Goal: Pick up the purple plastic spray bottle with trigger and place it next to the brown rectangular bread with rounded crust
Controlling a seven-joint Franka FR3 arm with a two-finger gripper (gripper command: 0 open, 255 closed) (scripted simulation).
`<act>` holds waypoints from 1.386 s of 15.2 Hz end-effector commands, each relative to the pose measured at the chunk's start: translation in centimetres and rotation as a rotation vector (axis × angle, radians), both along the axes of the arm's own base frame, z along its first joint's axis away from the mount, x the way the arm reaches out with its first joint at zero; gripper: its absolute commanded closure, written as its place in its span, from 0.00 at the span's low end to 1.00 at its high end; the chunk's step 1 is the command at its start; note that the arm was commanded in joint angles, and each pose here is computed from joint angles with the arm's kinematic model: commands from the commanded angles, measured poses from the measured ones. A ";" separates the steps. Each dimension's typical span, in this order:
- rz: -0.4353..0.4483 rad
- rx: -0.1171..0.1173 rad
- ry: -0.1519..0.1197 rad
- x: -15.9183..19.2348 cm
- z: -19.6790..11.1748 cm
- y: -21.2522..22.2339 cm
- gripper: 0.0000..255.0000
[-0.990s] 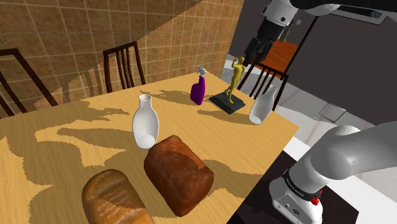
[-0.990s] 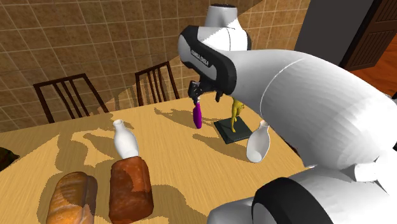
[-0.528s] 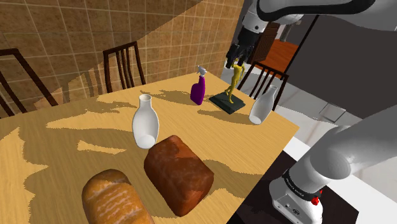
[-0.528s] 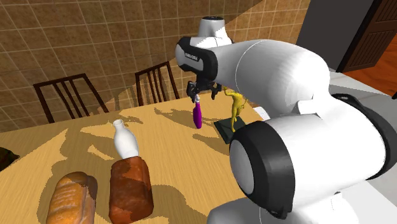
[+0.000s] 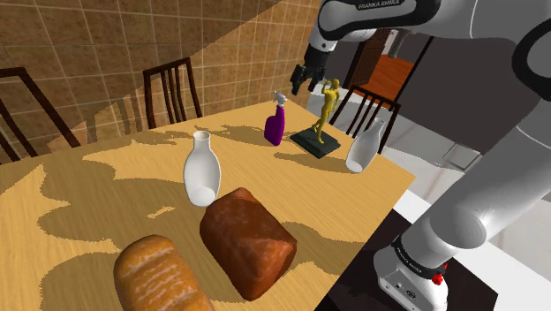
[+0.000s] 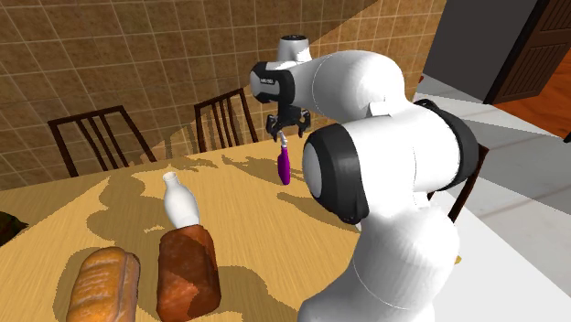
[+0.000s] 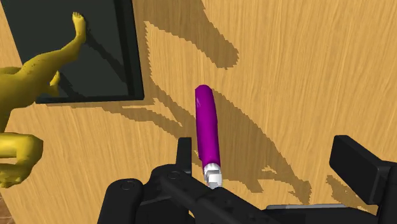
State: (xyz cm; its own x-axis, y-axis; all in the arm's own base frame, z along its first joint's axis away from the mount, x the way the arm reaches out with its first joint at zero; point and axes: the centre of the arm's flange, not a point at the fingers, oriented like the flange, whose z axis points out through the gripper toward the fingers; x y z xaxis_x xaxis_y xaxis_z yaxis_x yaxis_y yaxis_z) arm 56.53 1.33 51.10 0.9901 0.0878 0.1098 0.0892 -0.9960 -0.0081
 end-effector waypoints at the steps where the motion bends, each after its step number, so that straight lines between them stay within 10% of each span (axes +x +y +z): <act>1: -0.003 -0.008 0.000 2.1 -1.2 -0.1 0.00; 7: -0.011 -0.029 0.001 8.5 -4.4 -0.5 0.00; 21: -0.011 -0.029 0.001 8.9 -8.4 -0.5 0.00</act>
State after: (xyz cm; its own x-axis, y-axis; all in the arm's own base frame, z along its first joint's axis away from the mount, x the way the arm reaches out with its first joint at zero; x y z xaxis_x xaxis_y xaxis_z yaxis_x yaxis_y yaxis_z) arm 65.43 0.79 42.70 0.9911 0.0805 0.1065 0.0786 -0.9967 0.0212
